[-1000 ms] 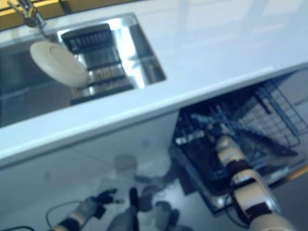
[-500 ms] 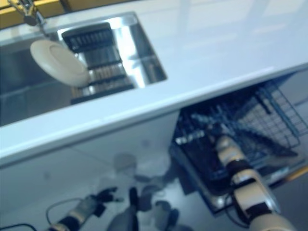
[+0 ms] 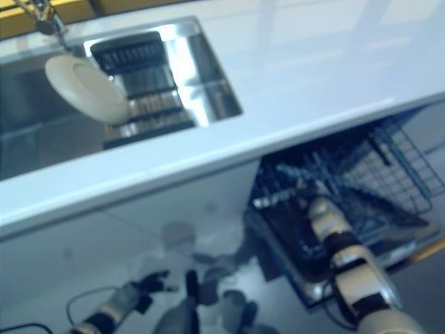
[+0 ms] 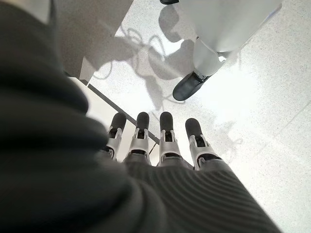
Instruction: Take plates into dishwasher
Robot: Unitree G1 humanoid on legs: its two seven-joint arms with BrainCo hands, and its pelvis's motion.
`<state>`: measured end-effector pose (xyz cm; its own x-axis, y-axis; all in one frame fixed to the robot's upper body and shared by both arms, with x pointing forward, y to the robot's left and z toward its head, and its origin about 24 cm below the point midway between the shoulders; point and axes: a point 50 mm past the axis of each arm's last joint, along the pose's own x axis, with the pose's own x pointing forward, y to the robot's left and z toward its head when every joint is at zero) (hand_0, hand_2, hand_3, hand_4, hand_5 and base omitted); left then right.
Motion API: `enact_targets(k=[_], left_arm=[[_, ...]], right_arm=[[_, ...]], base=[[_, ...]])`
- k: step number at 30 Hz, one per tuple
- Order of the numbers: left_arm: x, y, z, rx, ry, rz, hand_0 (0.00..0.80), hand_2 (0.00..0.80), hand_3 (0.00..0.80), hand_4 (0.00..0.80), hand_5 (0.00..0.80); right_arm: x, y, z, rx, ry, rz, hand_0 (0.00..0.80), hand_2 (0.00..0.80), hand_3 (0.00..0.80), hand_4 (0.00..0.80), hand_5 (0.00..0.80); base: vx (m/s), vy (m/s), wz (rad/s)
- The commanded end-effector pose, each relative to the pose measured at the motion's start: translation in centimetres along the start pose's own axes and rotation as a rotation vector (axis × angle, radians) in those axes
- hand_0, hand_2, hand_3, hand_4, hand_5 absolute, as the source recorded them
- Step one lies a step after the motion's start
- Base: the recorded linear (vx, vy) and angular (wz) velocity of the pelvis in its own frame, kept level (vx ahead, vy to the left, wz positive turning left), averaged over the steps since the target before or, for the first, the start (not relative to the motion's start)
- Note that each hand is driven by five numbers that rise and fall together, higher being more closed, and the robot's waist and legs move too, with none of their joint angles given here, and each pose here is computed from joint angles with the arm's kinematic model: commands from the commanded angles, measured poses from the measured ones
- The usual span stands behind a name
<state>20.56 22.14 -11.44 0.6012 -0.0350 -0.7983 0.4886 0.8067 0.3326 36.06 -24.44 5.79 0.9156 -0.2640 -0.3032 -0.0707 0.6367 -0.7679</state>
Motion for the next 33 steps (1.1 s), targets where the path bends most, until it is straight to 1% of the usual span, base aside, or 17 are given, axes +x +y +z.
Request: enact_targets(k=[1, 12, 20, 28, 33], left_arm=[[0.5, 0.2, 1.7, 0.026, -0.039, 0.004, 0.0, 0.0, 0.0, 0.0, 0.0], [0.2, 0.1, 0.9, -0.012, -0.027, 0.025, 0.0, 0.0, 0.0, 0.0, 0.0], [0.0, -0.1, 0.0, -0.042, -0.005, 0.045, 0.0, 0.0, 0.0, 0.0, 0.0], [-0.3, -0.1, -1.2, -0.073, 0.017, 0.068, 0.0, 0.0, 0.0, 0.0, 0.0], [-0.6, -0.5, -2.1, -0.098, 0.032, 0.077, 0.0, 0.0, 0.0, 0.0, 0.0]], right_arm=[[-0.3, 0.8, -0.2, -0.024, -0.008, 0.003, 0.0, 0.0, 0.0, 0.0, 0.0], [-1.5, -0.5, 0.5, 0.062, -0.088, -0.108, 0.0, 0.0, 0.0, 0.0, 0.0], [-2.9, -1.6, -0.3, 0.063, -0.157, -0.155, 0.0, 0.0, 0.0, 0.0, 0.0], [-5.0, -3.4, -0.7, 0.075, -0.26, -0.229, 0.0, 0.0, 0.0, 0.0, 0.0], [-6.9, -5.1, -1.4, 0.151, -0.324, -0.319, 0.0, 0.0, 0.0, 0.0, 0.0]], base=[[0.0, 0.0, 0.0], [-0.003, 0.003, -0.03], [-0.001, 0.001, 0.0], [-0.011, -0.005, -0.07], [-0.011, -0.003, -0.08]])
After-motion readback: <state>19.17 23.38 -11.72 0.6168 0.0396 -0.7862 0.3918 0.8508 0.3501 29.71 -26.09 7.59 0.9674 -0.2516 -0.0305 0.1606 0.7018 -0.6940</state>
